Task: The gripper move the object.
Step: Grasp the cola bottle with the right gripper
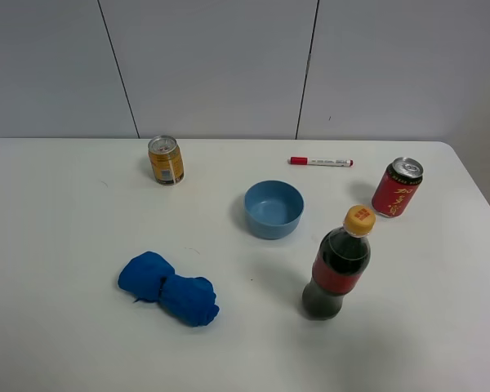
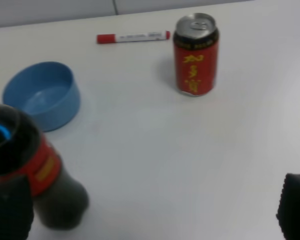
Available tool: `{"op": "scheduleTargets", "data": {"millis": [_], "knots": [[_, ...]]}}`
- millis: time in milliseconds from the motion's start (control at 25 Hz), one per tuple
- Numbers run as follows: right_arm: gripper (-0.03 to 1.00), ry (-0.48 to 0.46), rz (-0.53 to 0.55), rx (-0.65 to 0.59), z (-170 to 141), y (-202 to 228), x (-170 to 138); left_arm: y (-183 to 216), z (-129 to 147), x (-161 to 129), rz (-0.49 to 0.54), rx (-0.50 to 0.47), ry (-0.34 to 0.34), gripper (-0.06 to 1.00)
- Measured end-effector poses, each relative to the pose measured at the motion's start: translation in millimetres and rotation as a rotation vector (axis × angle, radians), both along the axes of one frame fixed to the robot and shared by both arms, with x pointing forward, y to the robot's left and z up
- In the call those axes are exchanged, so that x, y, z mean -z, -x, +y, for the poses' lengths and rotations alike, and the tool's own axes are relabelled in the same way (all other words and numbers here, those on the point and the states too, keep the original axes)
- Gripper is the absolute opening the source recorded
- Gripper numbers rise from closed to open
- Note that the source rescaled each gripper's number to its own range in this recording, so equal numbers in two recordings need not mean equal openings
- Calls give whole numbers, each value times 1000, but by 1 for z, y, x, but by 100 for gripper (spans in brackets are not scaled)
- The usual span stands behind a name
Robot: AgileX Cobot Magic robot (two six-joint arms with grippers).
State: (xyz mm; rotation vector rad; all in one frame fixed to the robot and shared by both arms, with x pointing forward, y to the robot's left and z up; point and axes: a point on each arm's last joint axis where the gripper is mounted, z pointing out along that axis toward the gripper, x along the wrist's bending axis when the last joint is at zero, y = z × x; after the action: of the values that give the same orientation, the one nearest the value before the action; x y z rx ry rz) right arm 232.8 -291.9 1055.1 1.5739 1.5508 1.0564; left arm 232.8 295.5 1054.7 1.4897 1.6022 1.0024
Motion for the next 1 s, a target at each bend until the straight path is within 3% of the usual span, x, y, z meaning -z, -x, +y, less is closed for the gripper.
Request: {"op": "scheduleTargets", "data": {"millis": [240, 560, 1000], "knots": [[100, 75, 1, 52, -7, 0, 0, 0, 0, 0, 0, 0, 0, 100], [100, -4, 15, -2, 1, -2, 0, 0, 0, 0, 0, 0, 0, 100], [100, 151, 428, -270, 10, -75, 7, 0, 0, 0, 0, 0, 0, 100]]}}
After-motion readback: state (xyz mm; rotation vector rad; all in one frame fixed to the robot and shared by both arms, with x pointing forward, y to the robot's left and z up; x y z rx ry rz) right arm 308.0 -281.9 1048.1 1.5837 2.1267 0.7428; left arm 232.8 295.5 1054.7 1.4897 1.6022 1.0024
